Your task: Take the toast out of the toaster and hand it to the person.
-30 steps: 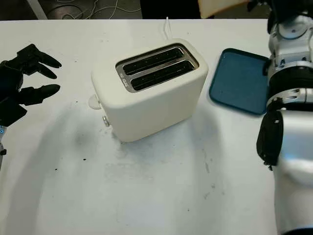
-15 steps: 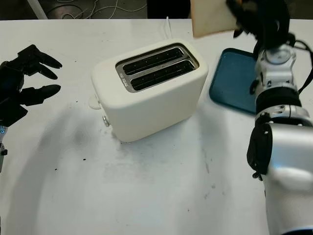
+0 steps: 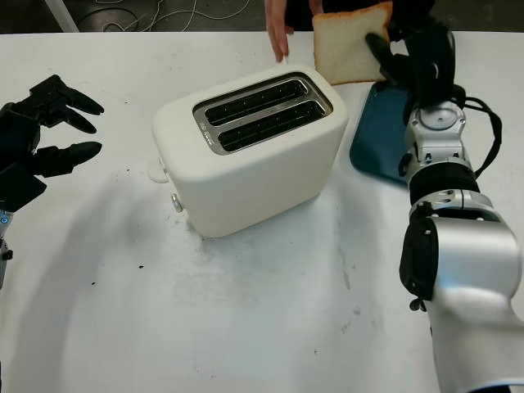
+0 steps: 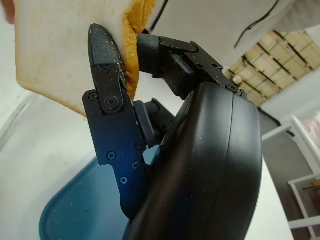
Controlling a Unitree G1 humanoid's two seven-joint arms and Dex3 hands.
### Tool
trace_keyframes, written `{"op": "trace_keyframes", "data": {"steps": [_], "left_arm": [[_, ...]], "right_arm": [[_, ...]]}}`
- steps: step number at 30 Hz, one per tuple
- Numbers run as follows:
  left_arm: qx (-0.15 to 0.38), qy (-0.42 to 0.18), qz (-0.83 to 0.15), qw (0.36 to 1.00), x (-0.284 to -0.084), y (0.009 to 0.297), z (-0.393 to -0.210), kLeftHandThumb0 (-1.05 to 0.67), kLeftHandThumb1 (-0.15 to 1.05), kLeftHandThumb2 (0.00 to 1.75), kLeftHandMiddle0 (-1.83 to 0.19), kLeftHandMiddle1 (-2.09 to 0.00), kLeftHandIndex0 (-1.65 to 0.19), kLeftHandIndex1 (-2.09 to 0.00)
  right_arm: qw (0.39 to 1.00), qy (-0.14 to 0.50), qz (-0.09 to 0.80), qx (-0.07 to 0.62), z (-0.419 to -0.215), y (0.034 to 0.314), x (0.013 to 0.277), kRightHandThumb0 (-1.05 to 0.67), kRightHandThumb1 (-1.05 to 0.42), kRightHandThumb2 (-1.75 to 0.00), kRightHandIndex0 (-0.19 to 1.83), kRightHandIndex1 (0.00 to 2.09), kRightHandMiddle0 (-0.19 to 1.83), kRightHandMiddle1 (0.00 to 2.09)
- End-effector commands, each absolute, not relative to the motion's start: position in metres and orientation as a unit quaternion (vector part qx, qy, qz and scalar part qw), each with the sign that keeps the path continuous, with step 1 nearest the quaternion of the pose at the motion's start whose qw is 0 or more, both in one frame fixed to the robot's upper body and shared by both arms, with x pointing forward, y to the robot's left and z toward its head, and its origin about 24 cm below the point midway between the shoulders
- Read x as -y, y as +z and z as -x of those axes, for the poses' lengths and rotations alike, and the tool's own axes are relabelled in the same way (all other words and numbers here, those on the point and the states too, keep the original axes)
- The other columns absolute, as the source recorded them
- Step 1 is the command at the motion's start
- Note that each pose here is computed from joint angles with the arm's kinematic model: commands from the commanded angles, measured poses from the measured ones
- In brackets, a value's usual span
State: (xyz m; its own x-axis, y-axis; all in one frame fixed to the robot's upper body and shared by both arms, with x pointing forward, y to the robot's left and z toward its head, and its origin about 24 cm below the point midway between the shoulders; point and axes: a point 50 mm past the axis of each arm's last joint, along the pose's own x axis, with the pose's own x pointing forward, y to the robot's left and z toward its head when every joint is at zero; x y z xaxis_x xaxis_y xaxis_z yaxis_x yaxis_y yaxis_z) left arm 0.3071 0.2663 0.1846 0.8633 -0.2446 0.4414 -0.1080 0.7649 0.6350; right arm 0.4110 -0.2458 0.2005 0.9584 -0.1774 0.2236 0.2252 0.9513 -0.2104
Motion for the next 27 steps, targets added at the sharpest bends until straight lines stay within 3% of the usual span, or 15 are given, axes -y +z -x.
{"op": "trace_keyframes", "data": {"steps": [1,27], "left_arm": [[0.254,-0.037,-0.335,0.907,-0.2673,0.1805,-0.3049,-1.05,0.92,0.24,-0.44,-1.39,-0.32,-1.29],[0.261,-0.038,-0.342,0.902,-0.2659,0.1831,-0.3059,-1.05,0.92,0.25,-0.44,-1.40,-0.31,-1.30]], "right_arm": [[0.983,-0.111,0.112,0.095,-0.4103,0.1949,0.2465,-0.43,-0.92,-0.19,1.04,1.75,0.80,1.75],[0.982,-0.103,0.121,0.107,-0.4114,0.2018,0.2435,-0.43,-0.92,-0.19,1.04,1.75,0.80,1.75]]}}
